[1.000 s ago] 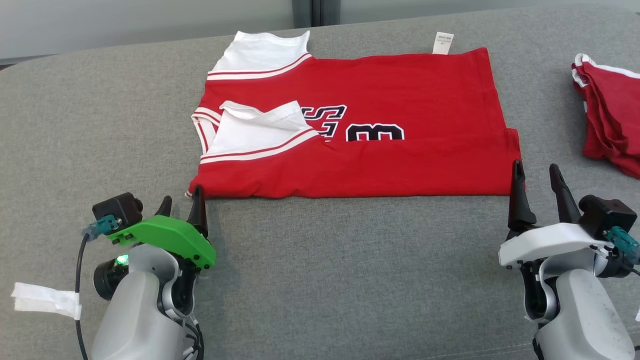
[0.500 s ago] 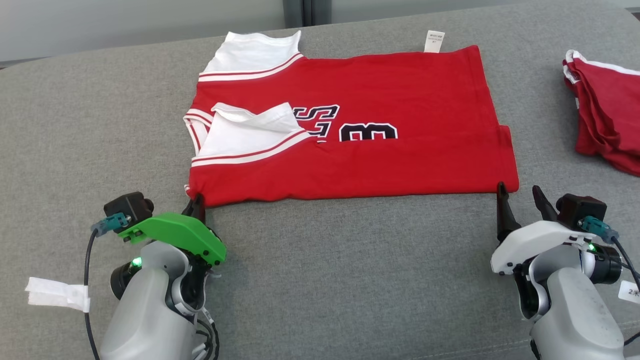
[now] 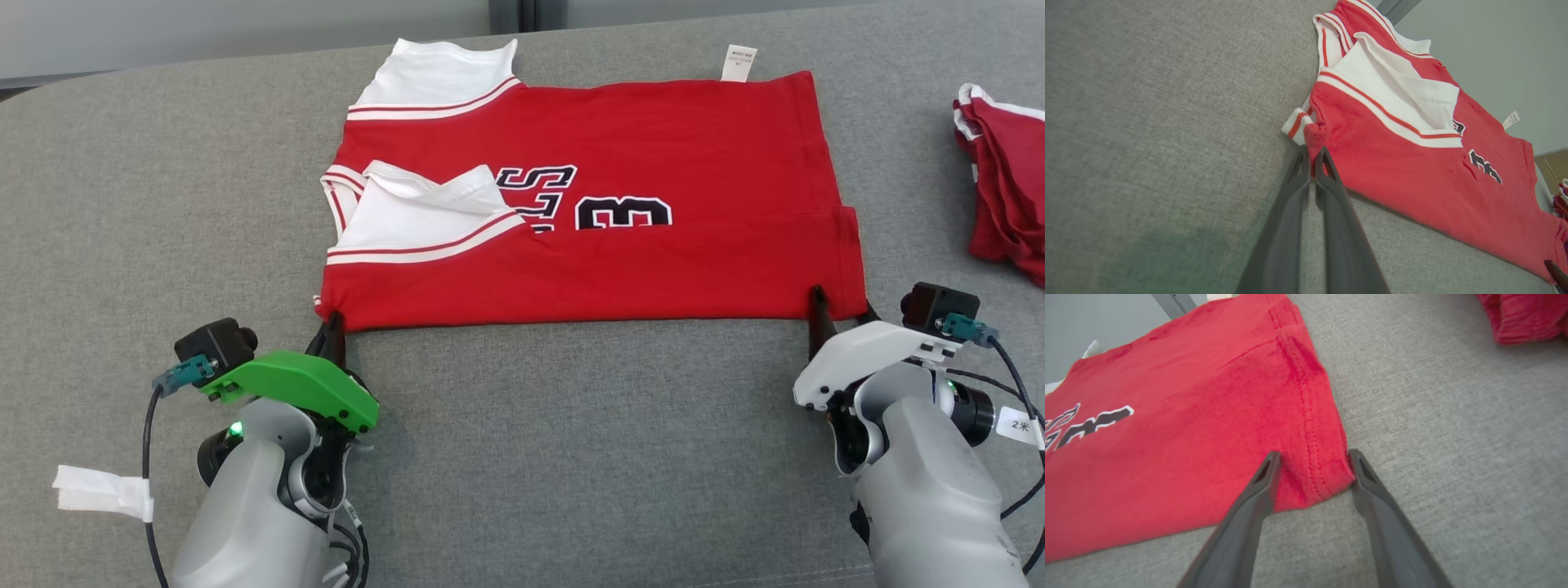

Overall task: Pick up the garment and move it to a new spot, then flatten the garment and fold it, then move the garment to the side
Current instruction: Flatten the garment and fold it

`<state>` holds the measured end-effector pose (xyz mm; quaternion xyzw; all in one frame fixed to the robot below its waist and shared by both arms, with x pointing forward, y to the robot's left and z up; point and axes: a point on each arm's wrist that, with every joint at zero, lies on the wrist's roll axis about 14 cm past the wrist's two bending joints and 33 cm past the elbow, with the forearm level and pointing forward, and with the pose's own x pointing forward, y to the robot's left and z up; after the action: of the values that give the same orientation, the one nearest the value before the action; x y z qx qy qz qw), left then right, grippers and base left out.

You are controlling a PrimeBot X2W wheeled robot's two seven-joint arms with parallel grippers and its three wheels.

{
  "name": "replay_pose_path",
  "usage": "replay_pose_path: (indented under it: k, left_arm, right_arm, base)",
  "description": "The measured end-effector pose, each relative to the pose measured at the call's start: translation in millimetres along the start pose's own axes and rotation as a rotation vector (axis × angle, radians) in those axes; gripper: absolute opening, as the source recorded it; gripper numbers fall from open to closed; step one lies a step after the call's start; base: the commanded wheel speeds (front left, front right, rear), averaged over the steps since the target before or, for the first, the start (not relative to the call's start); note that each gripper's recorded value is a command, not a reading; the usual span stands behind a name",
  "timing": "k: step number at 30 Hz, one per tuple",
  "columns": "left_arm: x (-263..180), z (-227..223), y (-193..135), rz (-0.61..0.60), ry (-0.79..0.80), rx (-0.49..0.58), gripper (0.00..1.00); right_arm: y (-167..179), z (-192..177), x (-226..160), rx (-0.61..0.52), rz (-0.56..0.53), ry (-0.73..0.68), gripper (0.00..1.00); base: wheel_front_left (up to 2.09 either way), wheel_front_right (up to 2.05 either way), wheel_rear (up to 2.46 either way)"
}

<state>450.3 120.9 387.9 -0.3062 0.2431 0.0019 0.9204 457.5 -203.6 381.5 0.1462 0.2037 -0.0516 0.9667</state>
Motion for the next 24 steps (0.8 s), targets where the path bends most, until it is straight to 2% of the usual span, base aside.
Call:
replay_pose_path:
  k: [1, 12, 17, 24]
  left_arm:
    - [0, 2, -1, -0.009, -0.009, -0.009, 0.00]
    - [-17, 23, -15, -0.087, -0.125, -0.107, 0.00]
    - [-44, 10, -9, -0.093, -0.135, -0.133, 0.00]
    - [-91, -1, 4, -0.055, -0.144, -0.169, 0.00]
  right_arm:
    - [1, 2, 2, 0.010, 0.001, -0.007, 0.00]
    - [10, 34, -4, 0.088, 0.023, -0.135, 0.00]
    - [7, 18, -26, 0.137, 0.035, -0.134, 0.00]
    - [-10, -4, -62, 0.150, 0.021, -0.110, 0.00]
  base:
    - [0.00, 0.00, 0.00]
    - [0.00, 0.00, 0.00]
    - [0.00, 0.00, 0.00]
    - [0.00, 0.00, 0.00]
